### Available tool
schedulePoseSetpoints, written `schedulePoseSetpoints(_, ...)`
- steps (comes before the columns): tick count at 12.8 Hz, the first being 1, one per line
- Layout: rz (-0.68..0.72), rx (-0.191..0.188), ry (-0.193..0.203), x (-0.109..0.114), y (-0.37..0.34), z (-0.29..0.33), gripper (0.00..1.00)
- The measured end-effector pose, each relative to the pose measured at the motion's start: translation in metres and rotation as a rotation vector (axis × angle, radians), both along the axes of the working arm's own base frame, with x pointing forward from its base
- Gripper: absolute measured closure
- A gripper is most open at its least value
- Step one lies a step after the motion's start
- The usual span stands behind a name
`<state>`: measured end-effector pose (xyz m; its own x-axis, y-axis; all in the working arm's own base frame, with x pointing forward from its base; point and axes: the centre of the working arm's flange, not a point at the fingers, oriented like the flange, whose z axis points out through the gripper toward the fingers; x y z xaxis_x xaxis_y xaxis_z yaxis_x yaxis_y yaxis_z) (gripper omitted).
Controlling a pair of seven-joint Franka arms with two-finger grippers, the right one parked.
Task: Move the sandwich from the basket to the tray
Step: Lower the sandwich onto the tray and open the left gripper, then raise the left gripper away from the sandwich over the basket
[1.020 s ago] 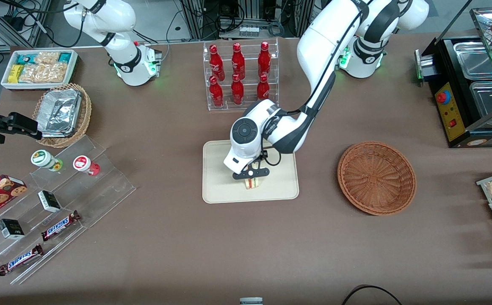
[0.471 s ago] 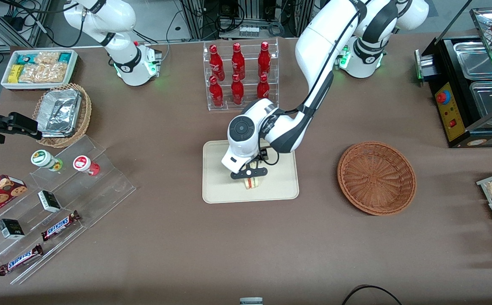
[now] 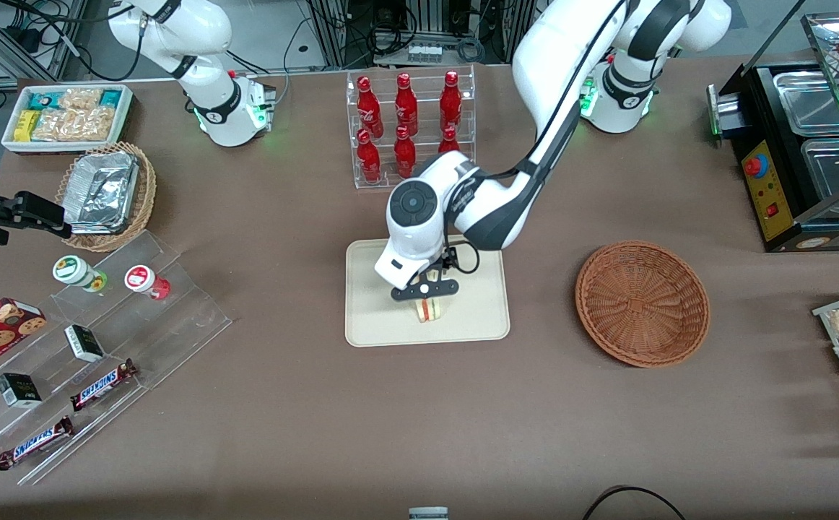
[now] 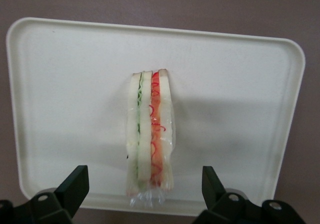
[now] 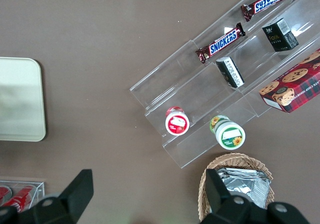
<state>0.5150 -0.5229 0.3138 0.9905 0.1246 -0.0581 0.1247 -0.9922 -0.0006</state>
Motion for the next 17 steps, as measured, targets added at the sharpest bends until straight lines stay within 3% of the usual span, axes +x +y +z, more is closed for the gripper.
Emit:
schedulePoseSetpoints(6,0.019,-0.02,-0.031,0.002,0.027,0.101,0.0)
schedulePoseSetpoints(8,-0.033,-0.011,-0.029,0.01,0.044,0.117,0.0)
schedulePoseSetpoints(10,-0.127,0.001,-0.009,0.03,0.082,0.133,0.0)
schedulePoseSetpoints(13,-0.256,0.021,0.057,0.062,0.16,0.153,0.0)
schedulePoseSetpoints(17,-0.33,0.017,0.12,0.081,0.248,0.164,0.0)
